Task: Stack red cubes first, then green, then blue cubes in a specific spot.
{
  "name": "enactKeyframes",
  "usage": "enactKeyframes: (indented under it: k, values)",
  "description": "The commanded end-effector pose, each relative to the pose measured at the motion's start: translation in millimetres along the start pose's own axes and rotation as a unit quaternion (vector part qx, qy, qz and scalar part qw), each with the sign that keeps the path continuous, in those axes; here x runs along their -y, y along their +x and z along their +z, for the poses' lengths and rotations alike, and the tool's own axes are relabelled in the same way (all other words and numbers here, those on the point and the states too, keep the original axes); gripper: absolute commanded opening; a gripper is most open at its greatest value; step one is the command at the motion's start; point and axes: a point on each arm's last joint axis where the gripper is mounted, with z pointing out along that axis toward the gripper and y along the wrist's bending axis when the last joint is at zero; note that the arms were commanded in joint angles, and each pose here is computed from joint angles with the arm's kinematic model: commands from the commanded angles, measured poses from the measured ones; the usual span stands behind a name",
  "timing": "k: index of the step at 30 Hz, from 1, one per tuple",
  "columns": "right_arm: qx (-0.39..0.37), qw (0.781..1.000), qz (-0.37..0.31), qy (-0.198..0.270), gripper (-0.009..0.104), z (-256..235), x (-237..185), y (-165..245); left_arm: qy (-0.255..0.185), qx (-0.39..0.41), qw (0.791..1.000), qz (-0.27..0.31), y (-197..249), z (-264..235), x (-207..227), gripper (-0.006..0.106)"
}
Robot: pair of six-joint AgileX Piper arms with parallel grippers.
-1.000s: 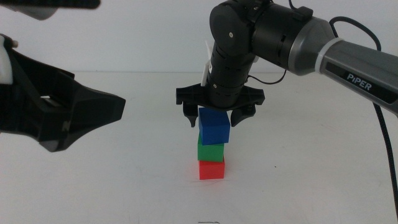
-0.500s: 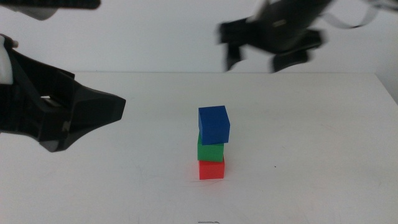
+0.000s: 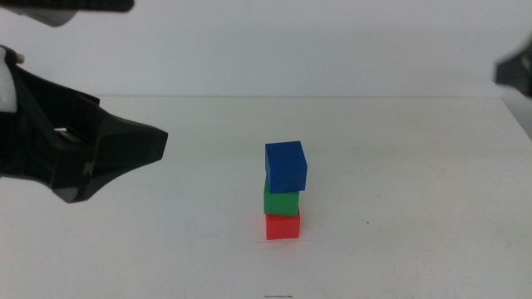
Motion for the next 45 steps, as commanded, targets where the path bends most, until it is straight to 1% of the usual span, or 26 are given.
enactKeyframes:
  k: [1,4,11,15,17,19,21,22,25,28,31,37,42,44,45]
  values:
    - [0.059,0.998,-0.023,0.009,0.087,-14.1,9.6,-1.7,0.002,0.047,0.999,-0.006,-12.1,-6.4,1.7,0.094]
    - [0.056,0.998,-0.028,0.016,0.087,-13.6,12.5,1.3,0.002,0.047,0.999,-0.006,-12.1,-6.4,1.7,0.094]
    - [0.057,0.998,-0.025,0.014,0.087,-13.0,12.0,1.2,0.002,0.047,0.999,-0.006,-12.1,-6.4,1.7,0.094]
    - [0.057,0.998,-0.025,0.014,0.087,-13.0,12.1,1.1,-0.051,0.058,0.996,0.033,-9.4,-16.5,-4.8,0.094]
    - [0.055,0.998,-0.025,0.014,0.087,-13.0,12.1,1.4,-0.074,0.082,0.993,0.030,-3.3,-21.7,-8.6,0.094]
    - [0.056,0.998,-0.025,0.014,0.087,-13.0,12.0,1.3,-0.112,0.117,0.987,0.020,7.4,-27.2,-15.3,0.094]
    - [0.056,0.998,-0.026,0.016,0.087,-13.0,12.3,1.3,-0.155,0.152,0.976,0.010,18.1,-33.2,-22.3,0.094]
    - [0.056,0.998,-0.026,0.016,0.087,-13.0,12.3,1.3,-0.188,0.166,0.968,0.009,24.2,-35.5,-27.9,0.094]
    - [0.056,0.998,-0.031,0.019,0.087,-13.1,12.9,1.2,-0.267,0.187,0.945,0.009,43.9,-39.7,-40.4,0.094]
    - [0.056,0.998,-0.031,0.019,0.087,-13.1,12.9,1.2,-0.313,0.197,0.929,-0.011,63.4,-40.1,-47.0,0.094]
    - [0.056,0.998,-0.031,0.019,0.087,-13.1,12.9,1.2,-0.328,0.193,0.924,-0.027,76.6,-38.6,-47.9,0.094]
    - [0.056,0.998,-0.032,0.020,0.087,-13.1,13.1,1.2,-0.339,0.181,0.923,-0.009,86.2,-37.8,-46.7,0.094]
    - [0.056,0.998,-0.032,0.020,0.087,-13.1,13.1,1.2,-0.340,0.182,0.923,-0.009,86.1,-37.9,-46.7,0.094]
    - [0.059,0.997,-0.045,0.011,0.087,-15.5,7.4,1.9,-0.339,0.181,0.923,-0.009,86.4,-37.7,-46.8,0.094]
    - [0.061,0.996,-0.056,0.019,0.087,-16.6,8.5,1.6,-0.340,0.180,0.923,-0.010,87.1,-37.1,-47.1,0.094]
